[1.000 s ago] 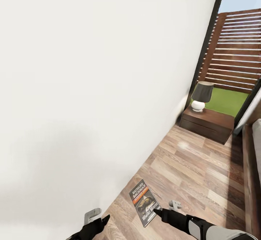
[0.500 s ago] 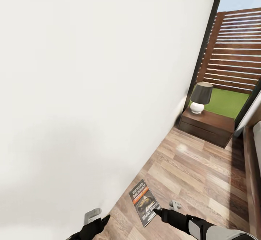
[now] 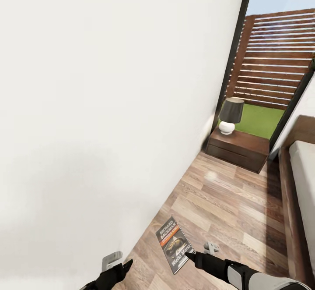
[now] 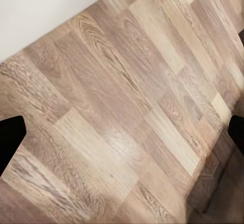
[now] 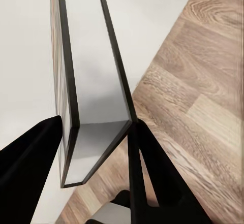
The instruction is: In the bedroom, move the book from the bed onto either nightstand, and place the two sandals side by side next to the bed.
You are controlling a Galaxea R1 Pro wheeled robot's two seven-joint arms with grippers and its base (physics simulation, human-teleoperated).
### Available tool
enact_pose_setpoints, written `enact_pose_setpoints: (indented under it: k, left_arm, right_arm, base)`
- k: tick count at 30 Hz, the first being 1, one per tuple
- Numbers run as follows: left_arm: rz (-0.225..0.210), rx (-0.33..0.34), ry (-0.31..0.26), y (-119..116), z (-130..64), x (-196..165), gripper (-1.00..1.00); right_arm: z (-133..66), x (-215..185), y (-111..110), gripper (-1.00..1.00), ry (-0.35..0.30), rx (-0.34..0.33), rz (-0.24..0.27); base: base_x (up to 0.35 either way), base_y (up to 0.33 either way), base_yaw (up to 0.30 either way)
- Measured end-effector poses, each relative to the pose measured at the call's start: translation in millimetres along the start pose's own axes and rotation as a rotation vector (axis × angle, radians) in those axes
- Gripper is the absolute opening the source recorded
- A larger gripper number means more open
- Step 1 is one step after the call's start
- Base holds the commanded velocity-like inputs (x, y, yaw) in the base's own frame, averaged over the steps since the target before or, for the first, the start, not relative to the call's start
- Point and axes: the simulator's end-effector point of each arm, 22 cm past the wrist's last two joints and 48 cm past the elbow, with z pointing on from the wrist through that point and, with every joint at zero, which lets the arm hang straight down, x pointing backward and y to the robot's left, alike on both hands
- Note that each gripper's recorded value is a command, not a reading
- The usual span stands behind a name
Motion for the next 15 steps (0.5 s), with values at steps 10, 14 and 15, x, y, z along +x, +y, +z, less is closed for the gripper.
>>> enact_pose_setpoints:
  k: [10,14,15]
  left_arm:
    - [-0.001,-0.002,0.003,0.9,0.4,1.6,1.0]
    - [-0.002,-0.002,0.005,1.3,0.6,2.3,1.0]
    - [-0.002,-0.002,0.005,1.4,0.6,2.4,1.0]
  right_arm:
    - [0.6,1.8,-1.1,-1.0,0.004,0.001,0.001]
    - [0.8,2.5,-1.5,-1.0,0.006,0.002,0.001]
    - [0.9,2.7,-1.6,-1.0,0.006,0.002,0.001]
  base:
    - [0.0,0.0,-0.239]
    - [0.0,0.0,-0.234]
    - [0.0,0.0,-0.225]
